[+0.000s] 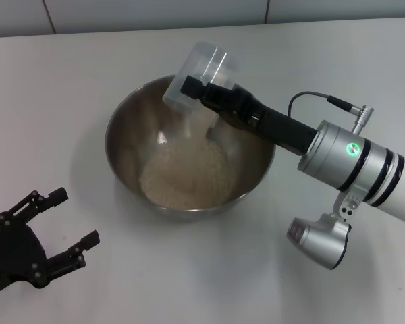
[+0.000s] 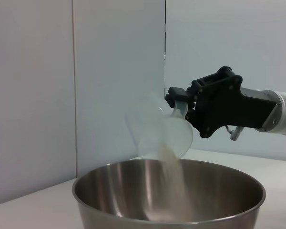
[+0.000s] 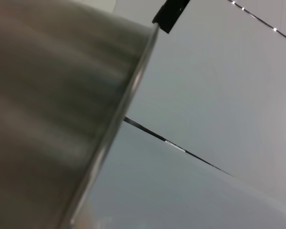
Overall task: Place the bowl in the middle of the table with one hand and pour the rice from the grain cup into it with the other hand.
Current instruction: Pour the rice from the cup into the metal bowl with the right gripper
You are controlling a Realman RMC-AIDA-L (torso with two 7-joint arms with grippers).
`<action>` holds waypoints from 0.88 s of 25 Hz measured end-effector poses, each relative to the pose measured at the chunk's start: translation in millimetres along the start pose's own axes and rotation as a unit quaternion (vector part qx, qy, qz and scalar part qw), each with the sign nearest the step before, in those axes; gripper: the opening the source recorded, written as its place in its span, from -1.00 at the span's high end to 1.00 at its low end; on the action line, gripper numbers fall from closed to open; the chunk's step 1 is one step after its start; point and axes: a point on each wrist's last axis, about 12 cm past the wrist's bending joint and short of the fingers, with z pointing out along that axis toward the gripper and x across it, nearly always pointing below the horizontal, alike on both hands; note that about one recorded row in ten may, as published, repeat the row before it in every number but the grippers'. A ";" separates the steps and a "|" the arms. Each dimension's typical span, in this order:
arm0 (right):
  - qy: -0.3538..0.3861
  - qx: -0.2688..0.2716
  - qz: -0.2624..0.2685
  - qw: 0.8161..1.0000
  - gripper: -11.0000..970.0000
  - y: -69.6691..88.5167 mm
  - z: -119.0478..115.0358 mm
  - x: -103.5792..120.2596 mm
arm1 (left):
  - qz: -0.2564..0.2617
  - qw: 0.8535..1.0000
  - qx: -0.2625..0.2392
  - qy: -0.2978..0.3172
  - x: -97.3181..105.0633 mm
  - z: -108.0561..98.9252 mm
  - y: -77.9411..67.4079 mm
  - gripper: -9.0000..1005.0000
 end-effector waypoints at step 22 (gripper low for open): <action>0.014 0.018 0.078 0.997 0.94 -5.2 0.2 -5.3 | -0.004 1.000 -0.003 -0.002 0.2 -0.4 -0.6 -0.73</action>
